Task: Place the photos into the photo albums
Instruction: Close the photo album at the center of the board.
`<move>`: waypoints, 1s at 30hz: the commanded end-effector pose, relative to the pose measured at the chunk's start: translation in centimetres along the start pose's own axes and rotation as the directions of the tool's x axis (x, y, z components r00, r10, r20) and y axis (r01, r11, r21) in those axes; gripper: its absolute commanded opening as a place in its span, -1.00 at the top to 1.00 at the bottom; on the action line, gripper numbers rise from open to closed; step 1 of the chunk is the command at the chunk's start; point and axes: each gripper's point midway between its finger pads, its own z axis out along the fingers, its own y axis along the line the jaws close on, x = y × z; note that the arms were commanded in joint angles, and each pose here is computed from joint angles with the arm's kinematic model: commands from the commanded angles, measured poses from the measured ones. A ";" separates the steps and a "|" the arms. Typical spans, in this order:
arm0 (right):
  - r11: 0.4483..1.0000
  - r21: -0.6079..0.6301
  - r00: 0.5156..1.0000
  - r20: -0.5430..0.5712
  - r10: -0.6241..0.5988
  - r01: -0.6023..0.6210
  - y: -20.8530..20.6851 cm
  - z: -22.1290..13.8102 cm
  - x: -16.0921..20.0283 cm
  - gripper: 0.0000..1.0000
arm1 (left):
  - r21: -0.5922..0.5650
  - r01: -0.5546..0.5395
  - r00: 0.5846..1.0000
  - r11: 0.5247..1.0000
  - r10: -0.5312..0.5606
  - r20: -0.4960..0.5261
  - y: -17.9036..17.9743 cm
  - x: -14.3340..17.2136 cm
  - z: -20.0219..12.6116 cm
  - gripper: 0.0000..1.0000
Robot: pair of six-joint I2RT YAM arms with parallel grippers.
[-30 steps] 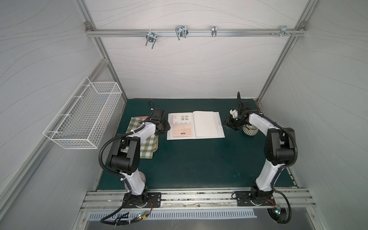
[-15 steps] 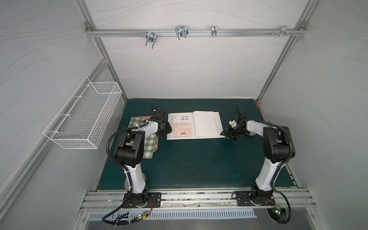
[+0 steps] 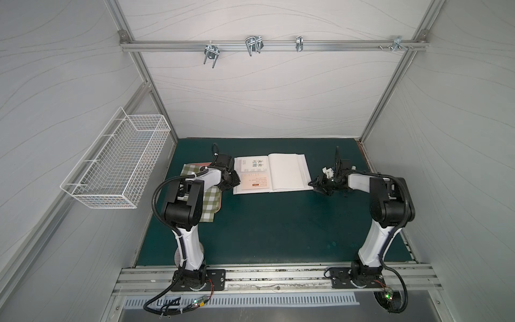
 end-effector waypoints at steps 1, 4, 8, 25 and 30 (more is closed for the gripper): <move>0.996 -0.088 1.000 -0.003 -0.004 0.004 0.1 1.8 0.1 0.02 | -0.016 0.035 0.998 0.999 -0.036 -0.053 1.1 0.9 2.0 0.24; 0.990 -0.139 0.999 0.009 -0.033 0.033 0.8 2.0 -0.3 0.01 | -0.021 0.049 0.997 0.999 -0.050 -0.064 1.6 1.0 2.3 0.24; 0.979 -0.183 0.996 0.044 -0.082 0.089 1.8 1.9 -1.0 0.02 | -0.033 0.047 0.996 0.998 -0.049 -0.069 2.0 1.2 2.5 0.24; 0.871 -0.162 0.886 0.097 -0.453 0.463 9.4 2.5 -0.6 -0.02 | -0.031 0.055 0.996 0.998 -0.057 -0.071 2.3 1.1 2.6 0.25; 0.778 -0.142 0.790 0.098 -0.605 0.612 13.2 2.5 1.4 -0.04 | -0.011 0.067 0.995 0.998 -0.067 -0.070 1.9 1.0 2.7 0.25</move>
